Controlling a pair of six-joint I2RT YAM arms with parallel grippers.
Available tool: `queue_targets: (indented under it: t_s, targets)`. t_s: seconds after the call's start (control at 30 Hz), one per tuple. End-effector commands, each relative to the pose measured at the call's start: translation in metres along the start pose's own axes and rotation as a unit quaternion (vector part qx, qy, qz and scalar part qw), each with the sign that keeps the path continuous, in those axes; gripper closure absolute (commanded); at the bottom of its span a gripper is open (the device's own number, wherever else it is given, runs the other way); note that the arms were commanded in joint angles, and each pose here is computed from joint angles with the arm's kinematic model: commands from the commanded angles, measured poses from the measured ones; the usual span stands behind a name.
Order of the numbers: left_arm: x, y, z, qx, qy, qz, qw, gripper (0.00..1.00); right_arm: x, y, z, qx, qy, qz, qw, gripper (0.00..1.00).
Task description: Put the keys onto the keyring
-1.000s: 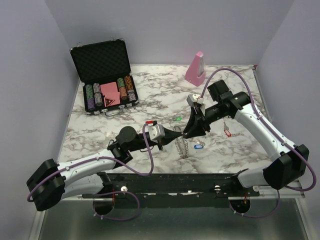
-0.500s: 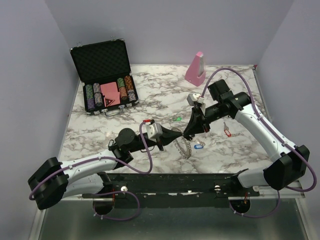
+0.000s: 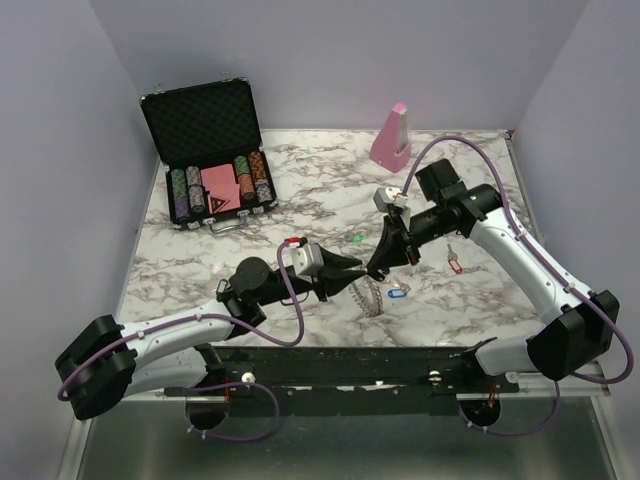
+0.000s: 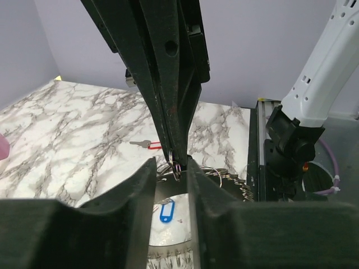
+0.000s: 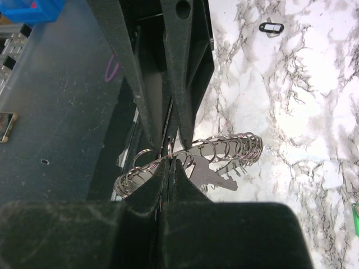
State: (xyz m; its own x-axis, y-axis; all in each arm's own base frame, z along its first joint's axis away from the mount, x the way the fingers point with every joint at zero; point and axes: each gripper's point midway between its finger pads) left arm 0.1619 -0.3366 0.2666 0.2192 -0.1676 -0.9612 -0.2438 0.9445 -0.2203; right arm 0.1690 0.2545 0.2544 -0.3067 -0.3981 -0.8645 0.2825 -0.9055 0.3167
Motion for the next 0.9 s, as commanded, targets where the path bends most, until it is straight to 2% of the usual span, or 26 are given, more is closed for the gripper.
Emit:
queue_targets:
  t_s: [0.0, 0.17, 0.33, 0.43, 0.73, 0.87]
  targets:
    - [-0.005, 0.004, 0.003, -0.004, 0.002, 0.002, 1.000, 0.57, -0.001, 0.002, 0.005, 0.011, 0.011, 0.009, 1.000, 1.00]
    - [-0.008, 0.010, 0.008, -0.007, -0.002, 0.028, 1.000, 0.47, 0.005, 0.006, -0.004, 0.037, 0.014, 0.030, 0.999, 1.00]
    - [-0.003, 0.016, 0.014, -0.009, -0.007, 0.109, 0.994, 0.41, 0.008, 0.013, -0.007, 0.058, 0.023, 0.060, 0.996, 1.00]
    - [-0.001, 0.018, 0.013, 0.004, -0.019, 0.138, 0.990, 0.37, 0.011, 0.014, -0.011, 0.066, 0.024, 0.077, 0.995, 1.00]
    - [0.000, -0.002, 0.008, 0.048, -0.047, 0.144, 0.987, 0.36, 0.012, 0.016, -0.014, 0.075, 0.021, 0.085, 0.993, 1.00]
    - [0.000, -0.014, 0.008, 0.057, -0.050, 0.144, 0.987, 0.43, 0.013, 0.015, -0.015, 0.075, 0.018, 0.085, 0.993, 1.00]
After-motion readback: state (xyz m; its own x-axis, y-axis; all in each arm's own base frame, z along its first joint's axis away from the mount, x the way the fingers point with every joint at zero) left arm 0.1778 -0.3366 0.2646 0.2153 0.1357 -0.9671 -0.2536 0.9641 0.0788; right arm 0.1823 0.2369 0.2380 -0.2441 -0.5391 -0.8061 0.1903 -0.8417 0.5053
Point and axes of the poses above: each gripper's point midway between its finger pads, its own y axis back along the fingers, its own z axis along the line the jaws close on, x = y × z, and after that the axes turned 11 degrees about -y, right-handed
